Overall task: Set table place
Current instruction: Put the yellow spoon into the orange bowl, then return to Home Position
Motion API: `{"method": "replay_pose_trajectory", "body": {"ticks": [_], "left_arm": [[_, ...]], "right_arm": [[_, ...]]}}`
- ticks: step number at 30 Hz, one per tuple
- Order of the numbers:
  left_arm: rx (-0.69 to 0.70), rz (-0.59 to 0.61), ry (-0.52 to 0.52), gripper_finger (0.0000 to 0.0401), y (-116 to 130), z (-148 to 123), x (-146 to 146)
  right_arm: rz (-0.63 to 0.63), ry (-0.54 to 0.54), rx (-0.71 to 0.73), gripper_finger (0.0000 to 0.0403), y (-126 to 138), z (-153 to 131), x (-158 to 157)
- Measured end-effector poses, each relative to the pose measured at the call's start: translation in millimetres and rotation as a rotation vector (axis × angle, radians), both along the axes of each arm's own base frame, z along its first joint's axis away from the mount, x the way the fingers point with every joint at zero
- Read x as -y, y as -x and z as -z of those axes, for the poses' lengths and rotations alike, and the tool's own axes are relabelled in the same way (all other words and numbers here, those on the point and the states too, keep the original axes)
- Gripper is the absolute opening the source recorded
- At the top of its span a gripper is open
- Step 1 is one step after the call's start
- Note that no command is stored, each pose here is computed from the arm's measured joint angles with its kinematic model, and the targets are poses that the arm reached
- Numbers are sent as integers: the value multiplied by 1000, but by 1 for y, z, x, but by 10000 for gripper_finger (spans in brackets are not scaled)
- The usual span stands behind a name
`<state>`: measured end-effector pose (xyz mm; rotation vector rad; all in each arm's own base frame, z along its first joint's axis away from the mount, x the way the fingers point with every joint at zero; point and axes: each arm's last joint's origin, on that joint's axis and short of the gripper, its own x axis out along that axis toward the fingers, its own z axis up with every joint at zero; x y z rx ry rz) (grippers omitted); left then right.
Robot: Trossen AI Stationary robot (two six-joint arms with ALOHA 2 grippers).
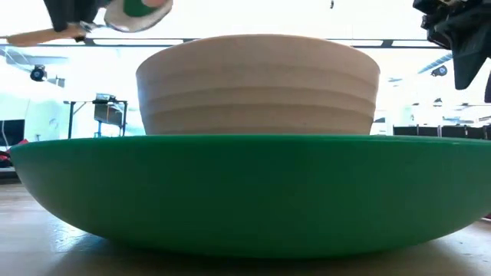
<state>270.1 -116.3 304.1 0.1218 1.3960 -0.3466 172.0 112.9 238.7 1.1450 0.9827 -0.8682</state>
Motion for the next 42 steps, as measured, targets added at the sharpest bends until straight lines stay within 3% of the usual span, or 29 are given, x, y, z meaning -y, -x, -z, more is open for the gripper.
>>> {"method": "replay_pose_trajectory", "body": {"ticks": [4,9,14,20,27,34,42], "left_arm": [[-69,123,-96,23,-32,5,5],[-13,209,-106,23,-64,-4,12],[17,239,-106,23,-89,-2,21],[-35,245,-122,23,-111,24,29],[-82,246,-140,23,-119,41,32],[-74,245,-140,80,-119,39,32],[-51,245,-135,88,-120,39,34]], "right_arm": [[6,5,25,177,-2,-3,-1],[16,21,68,176,-5,-10,-1],[9,30,90,173,-7,-15,-2],[-3,47,116,166,-8,-20,-2],[-3,48,116,159,-8,-20,-2],[-3,91,138,158,-9,-21,-1],[12,113,154,155,-9,-21,-1]]}}
